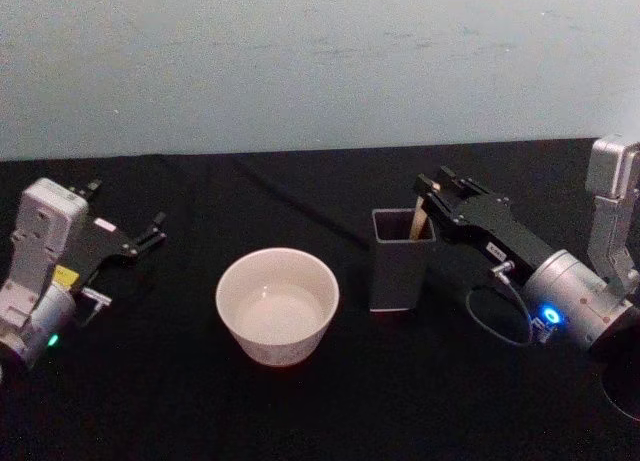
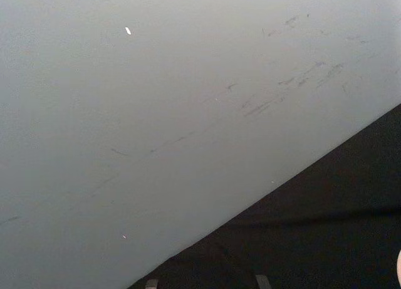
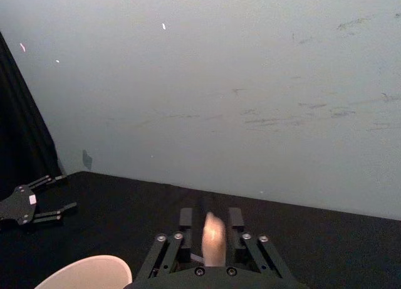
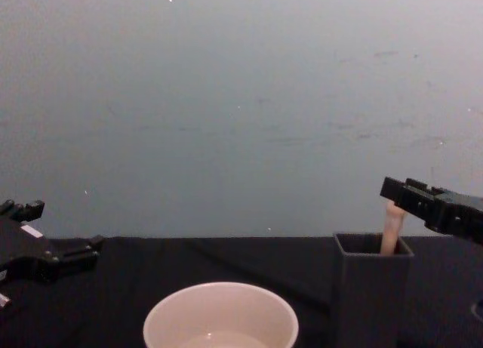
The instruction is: Pick up the stirring spoon with one hand, stir inside the cup, then place it back in its original position.
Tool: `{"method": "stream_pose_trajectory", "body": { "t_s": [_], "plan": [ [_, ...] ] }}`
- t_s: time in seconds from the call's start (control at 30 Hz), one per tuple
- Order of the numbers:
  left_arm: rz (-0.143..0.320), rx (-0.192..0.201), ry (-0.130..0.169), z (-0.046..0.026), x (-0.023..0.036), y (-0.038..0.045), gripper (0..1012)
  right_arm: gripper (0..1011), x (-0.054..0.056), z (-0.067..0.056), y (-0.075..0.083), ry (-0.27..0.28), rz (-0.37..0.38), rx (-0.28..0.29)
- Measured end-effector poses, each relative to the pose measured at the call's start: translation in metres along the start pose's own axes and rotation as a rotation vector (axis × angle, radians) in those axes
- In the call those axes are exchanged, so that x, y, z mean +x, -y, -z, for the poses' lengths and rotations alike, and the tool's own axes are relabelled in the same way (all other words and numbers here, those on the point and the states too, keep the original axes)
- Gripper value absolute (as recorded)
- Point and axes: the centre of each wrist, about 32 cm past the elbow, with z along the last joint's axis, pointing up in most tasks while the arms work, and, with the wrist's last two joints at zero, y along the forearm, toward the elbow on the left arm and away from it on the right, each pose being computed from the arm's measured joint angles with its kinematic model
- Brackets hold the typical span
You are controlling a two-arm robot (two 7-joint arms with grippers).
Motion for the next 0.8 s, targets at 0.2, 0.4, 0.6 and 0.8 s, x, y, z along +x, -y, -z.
{"method": "stream_pose_trajectory", "body": {
  "t_s": [0.2, 0.4, 0.6, 0.8],
  "plan": [
    [0.000, 0.000, 0.000, 0.0000, 0.0000, 0.0000, 1002, 533, -0.0001, -0.0001, 0.0000, 0.000, -0.001, 0.001],
    [0.000, 0.000, 0.000, 0.0000, 0.0000, 0.0000, 1001, 734, -0.0001, -0.0002, -0.0001, 0.001, -0.001, 0.001],
    [0.000, 0.000, 0.000, 0.0000, 0.0000, 0.0000, 1001, 916, -0.0001, -0.0002, 0.0000, 0.001, -0.001, 0.001],
    [0.000, 0.000, 0.000, 0.0000, 0.0000, 0.0000, 1001, 1002, -0.0007, -0.0006, -0.0003, 0.012, -0.004, 0.005]
  ]
}}
